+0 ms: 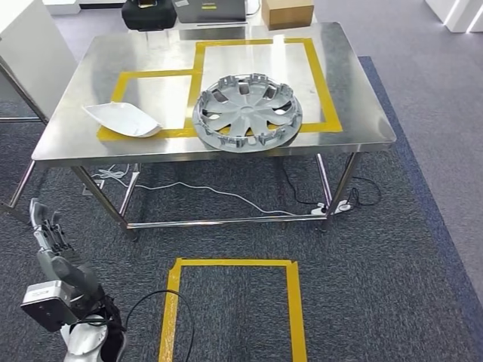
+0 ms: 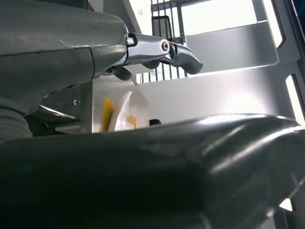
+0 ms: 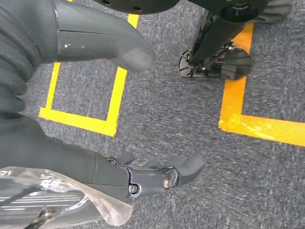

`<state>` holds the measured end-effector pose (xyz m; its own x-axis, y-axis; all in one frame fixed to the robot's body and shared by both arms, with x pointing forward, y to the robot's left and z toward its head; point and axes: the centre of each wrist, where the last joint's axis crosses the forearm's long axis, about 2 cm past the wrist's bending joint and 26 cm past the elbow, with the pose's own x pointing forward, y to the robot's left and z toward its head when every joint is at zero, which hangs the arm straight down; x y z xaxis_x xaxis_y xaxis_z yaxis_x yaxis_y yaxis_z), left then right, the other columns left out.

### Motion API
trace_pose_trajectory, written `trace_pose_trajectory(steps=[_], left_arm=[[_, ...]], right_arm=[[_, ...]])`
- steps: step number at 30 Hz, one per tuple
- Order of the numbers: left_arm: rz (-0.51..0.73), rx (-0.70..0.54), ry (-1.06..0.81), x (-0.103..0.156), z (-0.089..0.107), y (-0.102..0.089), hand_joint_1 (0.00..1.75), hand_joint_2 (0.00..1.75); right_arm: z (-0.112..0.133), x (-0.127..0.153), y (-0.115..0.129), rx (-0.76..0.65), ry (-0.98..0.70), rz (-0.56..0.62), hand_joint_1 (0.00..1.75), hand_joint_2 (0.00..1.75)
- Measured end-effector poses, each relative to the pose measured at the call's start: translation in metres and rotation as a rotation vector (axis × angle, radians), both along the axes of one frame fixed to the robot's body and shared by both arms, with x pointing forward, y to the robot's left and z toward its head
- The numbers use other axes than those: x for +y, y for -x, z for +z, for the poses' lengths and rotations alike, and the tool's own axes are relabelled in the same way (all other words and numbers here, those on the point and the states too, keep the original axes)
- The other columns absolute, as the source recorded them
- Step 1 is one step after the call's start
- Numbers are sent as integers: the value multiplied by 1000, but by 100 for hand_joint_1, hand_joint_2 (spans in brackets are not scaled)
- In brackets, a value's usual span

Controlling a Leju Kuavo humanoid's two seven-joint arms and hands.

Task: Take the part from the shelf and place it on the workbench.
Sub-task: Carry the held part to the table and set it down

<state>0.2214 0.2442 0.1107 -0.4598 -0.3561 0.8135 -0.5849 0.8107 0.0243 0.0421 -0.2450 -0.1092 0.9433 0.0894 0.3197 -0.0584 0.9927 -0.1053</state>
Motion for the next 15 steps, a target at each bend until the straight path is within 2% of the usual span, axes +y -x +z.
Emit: trace_pose_trajectory(steps=[15], left_arm=[[-3, 7, 14, 0, -2, 3, 0, 0]], right_arm=[[0, 0, 1, -1, 2, 3, 0, 175]])
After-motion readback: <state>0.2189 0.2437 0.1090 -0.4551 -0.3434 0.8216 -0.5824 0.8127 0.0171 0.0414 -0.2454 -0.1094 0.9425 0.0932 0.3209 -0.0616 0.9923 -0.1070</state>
